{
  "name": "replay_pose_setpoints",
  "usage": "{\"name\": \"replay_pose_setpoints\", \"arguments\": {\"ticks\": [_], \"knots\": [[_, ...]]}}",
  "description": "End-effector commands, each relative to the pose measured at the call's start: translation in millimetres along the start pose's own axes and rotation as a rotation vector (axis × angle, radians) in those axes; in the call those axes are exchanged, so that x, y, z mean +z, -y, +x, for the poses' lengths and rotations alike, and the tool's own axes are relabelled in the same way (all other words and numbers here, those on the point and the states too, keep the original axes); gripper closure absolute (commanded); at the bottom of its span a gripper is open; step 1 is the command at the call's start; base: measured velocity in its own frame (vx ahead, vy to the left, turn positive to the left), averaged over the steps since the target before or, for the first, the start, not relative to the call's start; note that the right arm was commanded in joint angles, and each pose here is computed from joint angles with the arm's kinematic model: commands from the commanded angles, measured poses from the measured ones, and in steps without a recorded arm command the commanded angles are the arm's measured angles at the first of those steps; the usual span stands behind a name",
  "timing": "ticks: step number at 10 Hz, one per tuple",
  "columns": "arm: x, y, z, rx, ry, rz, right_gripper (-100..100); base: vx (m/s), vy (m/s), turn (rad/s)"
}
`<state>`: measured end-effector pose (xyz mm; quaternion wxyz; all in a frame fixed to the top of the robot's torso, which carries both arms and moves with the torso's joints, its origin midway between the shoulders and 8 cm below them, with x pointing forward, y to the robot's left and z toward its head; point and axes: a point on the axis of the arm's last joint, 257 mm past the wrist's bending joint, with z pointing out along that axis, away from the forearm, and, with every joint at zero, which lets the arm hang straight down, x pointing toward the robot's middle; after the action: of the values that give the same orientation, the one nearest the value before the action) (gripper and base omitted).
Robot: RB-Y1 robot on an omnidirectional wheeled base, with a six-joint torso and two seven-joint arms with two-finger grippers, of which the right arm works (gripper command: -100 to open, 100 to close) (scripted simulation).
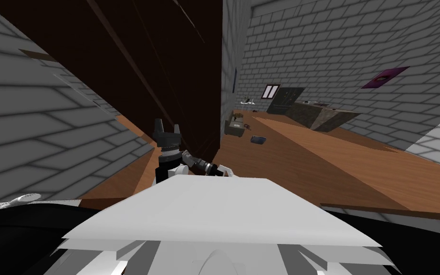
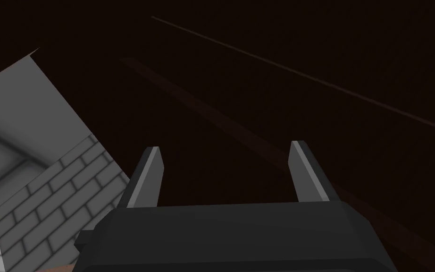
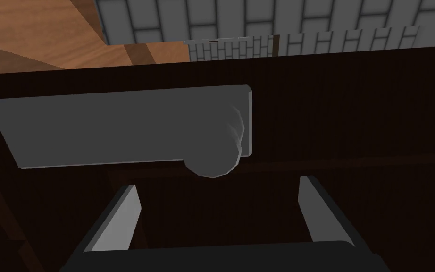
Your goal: Push the door open
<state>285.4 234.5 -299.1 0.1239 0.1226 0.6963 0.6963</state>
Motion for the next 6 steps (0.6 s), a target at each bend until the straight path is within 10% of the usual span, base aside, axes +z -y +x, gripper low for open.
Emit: {"name": "replay_pose_setpoints", "arguments": {"ticks": [1,5,6], "knots": [[1.5,-0.2,-1.5,-0.001,0.006,-0.001,-100,0.098,0.185,0.036],[4.9,-1.9,-2.2,0.0,0.011,-0.005,-100,0.068,0.134,0.019],[4.9,-1.9,-2.2,0.0,0.011,-0.005,100,-0.01,-0.013,-0.002]]}}
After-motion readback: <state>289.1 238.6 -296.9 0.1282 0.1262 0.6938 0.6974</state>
